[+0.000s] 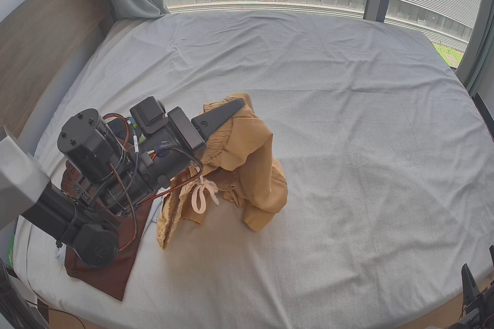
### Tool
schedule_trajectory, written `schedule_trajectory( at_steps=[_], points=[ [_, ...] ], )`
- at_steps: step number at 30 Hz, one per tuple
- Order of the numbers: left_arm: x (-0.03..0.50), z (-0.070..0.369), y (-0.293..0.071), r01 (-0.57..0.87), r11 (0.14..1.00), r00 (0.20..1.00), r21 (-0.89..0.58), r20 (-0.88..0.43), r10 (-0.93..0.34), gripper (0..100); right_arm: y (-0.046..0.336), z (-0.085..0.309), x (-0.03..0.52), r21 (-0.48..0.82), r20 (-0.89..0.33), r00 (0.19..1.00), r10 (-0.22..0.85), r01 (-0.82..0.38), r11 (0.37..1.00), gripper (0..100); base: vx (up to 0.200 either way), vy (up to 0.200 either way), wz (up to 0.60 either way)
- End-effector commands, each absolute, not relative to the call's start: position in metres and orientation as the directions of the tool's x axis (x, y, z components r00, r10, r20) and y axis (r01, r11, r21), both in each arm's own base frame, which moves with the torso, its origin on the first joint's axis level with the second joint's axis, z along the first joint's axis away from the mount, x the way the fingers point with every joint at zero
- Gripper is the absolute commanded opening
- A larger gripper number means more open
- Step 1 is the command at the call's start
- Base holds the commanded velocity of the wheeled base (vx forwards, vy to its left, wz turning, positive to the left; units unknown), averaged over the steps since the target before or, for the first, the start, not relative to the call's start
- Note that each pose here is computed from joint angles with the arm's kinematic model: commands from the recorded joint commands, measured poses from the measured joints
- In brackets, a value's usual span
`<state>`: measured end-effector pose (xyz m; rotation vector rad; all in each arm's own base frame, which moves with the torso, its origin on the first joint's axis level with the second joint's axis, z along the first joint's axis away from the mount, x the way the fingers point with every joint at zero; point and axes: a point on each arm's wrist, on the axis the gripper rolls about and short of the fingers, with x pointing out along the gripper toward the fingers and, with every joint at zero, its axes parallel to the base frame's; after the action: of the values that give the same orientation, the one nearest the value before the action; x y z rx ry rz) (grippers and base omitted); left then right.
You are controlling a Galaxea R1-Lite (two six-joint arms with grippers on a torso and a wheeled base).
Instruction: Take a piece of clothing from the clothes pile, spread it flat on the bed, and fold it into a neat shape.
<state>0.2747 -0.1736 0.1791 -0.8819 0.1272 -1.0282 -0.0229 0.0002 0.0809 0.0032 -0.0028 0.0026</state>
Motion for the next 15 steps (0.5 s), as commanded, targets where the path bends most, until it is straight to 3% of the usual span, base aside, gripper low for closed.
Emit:
schedule_trajectory(
  at_steps=[1,15],
  points=[
    [0.268,0.185,-0.186,0.693,0.152,0.500,-0.705,0.318,-0.805,0,0.000,0.076,-0.023,0.002,0.003,1.000,0.003,-0.003,1.000,100,0.000,0.000,0.00],
    [0.265,0.187,-0.227,0.716,0.055,0.405,-0.696,0.349,-0.845,0,0.000,0.076,-0.023,0.002,0.003,1.000,0.003,-0.003,1.000,100,0.000,0.000,0.00]
  ],
)
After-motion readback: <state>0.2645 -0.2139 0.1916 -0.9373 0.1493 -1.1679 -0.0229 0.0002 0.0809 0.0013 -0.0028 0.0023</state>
